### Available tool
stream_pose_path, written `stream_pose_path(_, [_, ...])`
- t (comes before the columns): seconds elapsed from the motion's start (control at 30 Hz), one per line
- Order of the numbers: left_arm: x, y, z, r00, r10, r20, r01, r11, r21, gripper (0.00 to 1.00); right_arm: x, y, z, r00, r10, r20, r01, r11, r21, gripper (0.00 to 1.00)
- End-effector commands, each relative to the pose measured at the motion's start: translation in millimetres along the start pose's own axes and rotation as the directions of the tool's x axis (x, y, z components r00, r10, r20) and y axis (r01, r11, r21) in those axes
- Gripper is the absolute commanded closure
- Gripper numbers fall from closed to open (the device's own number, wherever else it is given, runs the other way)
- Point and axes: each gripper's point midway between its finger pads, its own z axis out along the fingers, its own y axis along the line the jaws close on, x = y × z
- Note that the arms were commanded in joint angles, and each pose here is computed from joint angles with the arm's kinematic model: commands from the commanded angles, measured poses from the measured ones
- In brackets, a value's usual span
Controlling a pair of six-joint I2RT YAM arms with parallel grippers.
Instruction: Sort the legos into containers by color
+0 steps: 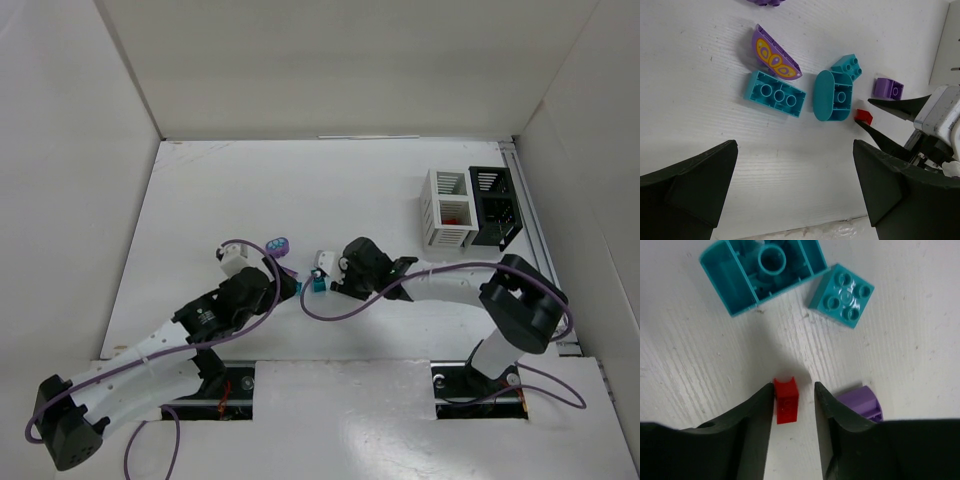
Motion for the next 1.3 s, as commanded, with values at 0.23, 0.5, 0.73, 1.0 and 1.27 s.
stream_pose_path(0.23, [-5.4, -5.1, 2.7, 1.000, 0.012, 0.010, -0.012, 1.000, -0.014, 0.01, 3.1, -3.2, -27.0, 0.999, 0.049, 0.019, -0.049, 0.998, 0.030, 0.70])
stream_pose_path(0.5, [-12.2, -14.0, 7.2, 0.999, 0.034, 0.026, -0.033, 0.999, -0.026, 0.01, -35.8, -51.1, -98.5, 0.967, 0.096, 0.237, -0.126, 0.985, 0.118, 0.74])
stream_pose_path(0.73, [-35.1, -15.5, 24.1, 0.997, 0.049, 0.058, -0.046, 0.998, -0.037, 0.01, -4.1, -139.7, -197.6, 0.944, 0.178, 0.277, -0.284, 0.867, 0.409, 0.74])
stream_pose_path(1.0, [-56.3, -9.6, 48.3, 0.997, 0.072, 0.025, -0.071, 0.997, -0.043, 0.01, 78.4, -205.4, -253.3, 0.876, 0.437, 0.205, -0.457, 0.614, 0.643, 0.71])
stream_pose_path(1.27, [-55.2, -15.0, 55.4, 0.995, 0.096, 0.012, -0.095, 0.995, -0.027, 0.01, 92.9, -238.1, -238.9, 0.855, 0.491, 0.165, -0.463, 0.581, 0.670, 0.52])
